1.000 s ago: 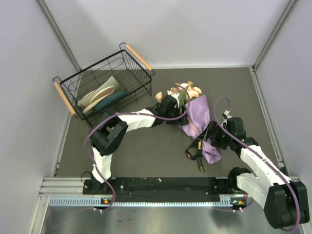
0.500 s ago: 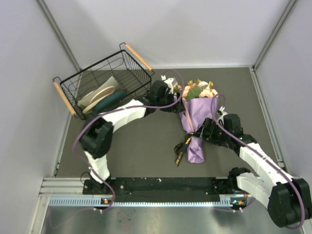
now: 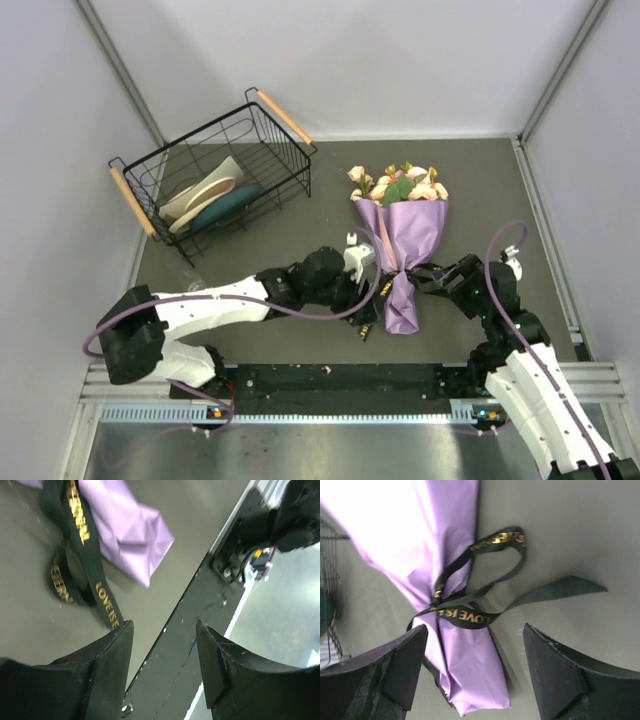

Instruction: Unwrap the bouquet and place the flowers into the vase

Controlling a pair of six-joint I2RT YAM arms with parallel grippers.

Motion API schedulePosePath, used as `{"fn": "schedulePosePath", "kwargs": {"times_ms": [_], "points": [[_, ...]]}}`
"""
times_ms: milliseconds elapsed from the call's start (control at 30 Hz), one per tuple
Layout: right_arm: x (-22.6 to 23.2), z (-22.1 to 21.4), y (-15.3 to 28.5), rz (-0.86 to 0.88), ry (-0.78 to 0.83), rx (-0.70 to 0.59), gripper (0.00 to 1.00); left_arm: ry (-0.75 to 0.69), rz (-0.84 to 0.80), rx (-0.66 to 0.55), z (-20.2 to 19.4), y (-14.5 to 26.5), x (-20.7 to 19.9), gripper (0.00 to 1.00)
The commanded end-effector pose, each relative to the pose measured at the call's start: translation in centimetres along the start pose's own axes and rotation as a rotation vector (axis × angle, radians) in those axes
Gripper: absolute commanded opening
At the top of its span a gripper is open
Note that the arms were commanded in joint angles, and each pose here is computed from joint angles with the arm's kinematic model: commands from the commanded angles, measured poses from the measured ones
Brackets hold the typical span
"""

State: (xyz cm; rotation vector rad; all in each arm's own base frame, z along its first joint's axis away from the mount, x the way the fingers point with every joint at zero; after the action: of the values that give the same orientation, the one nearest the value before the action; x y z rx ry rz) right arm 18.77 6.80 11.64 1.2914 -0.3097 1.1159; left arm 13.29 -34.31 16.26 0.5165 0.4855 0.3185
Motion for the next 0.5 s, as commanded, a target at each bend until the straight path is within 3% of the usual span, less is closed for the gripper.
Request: {"fn": "schedulePosePath", "kwargs": {"times_ms": [0,67,233,467], "points": [[-2.4,0.6,-0.7,-0.133,-0.146,-0.078,0.75,0.128,-0.014,-0.065,-1.3,-0.4,-0.4,0.57],[-2.9,0.5,-1.0,-0.181,-0.142,-0.072,0.69,0.196,-0.011,-0.052,-3.1,-0.8,-0.3,0.57],[-3.1,0.5,-1.2,-0.207,-0.154,-0.07,0.63,0.212,0.054,-0.04,-4.8,-1.9,0.6,0.73],[-2.8,0.9,-1.1,-0.197,-0.138,-0.089,0.63,0.227,0.077,0.008,-6.8,-4.5,1.8,0.67]]}}
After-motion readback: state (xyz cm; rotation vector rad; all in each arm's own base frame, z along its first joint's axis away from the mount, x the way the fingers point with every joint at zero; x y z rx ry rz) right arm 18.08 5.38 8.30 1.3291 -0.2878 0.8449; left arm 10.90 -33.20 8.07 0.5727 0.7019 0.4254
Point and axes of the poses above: each gripper's point midway between its finger pads, its own y axis back along the fingers, its own x axis along the line the jaws close on, z = x × y, the point moved 3 cm from there along y, back along the fingers, and after that the axes turned 14 degrees about -y, right-handed, at the moved point
